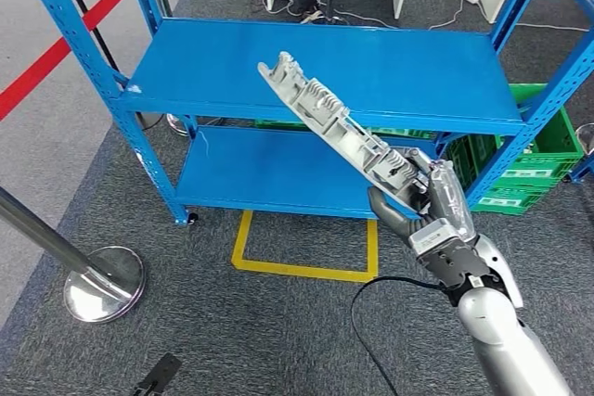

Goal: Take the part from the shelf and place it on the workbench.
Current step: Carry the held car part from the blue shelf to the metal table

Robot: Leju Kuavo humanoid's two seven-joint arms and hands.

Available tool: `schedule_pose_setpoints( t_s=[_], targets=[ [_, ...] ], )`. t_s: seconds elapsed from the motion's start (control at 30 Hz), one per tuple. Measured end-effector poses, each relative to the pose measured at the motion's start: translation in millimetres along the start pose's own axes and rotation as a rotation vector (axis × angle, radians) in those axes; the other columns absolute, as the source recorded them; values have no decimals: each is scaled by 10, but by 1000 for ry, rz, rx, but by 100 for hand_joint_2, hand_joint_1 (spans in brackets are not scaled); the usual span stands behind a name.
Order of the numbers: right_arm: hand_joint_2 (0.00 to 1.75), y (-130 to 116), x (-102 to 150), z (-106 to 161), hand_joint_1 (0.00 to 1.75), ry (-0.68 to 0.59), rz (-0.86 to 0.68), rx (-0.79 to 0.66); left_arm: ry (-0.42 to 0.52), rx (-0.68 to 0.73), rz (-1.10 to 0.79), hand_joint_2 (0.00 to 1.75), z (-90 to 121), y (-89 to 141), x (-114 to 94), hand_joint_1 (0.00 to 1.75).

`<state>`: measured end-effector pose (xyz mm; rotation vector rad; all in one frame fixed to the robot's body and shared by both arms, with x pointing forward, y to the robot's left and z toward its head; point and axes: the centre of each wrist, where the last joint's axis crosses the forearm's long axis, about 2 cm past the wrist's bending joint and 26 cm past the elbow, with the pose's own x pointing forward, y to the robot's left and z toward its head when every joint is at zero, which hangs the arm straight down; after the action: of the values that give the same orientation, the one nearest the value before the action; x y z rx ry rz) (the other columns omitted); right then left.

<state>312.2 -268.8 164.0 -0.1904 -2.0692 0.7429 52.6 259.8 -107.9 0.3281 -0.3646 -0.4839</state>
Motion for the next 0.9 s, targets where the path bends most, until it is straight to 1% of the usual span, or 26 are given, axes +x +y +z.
schedule_pose_setpoints(
  t_s=[0.23, 0.53, 0.9],
  targets=[
    [175, 39, -15, 64, 175, 13, -9, 6, 12, -3, -1, 175, 4, -1, -25, 0],
    [175, 24, -17, 72, 175, 14, -9, -1, 14, -3, -3, 175, 5, 0, -37, 0],
    [175, 30, -17, 123, 175, 21, -13, -6, 5, -5, -10, 175, -3, 8, -3, 0]
  ],
)
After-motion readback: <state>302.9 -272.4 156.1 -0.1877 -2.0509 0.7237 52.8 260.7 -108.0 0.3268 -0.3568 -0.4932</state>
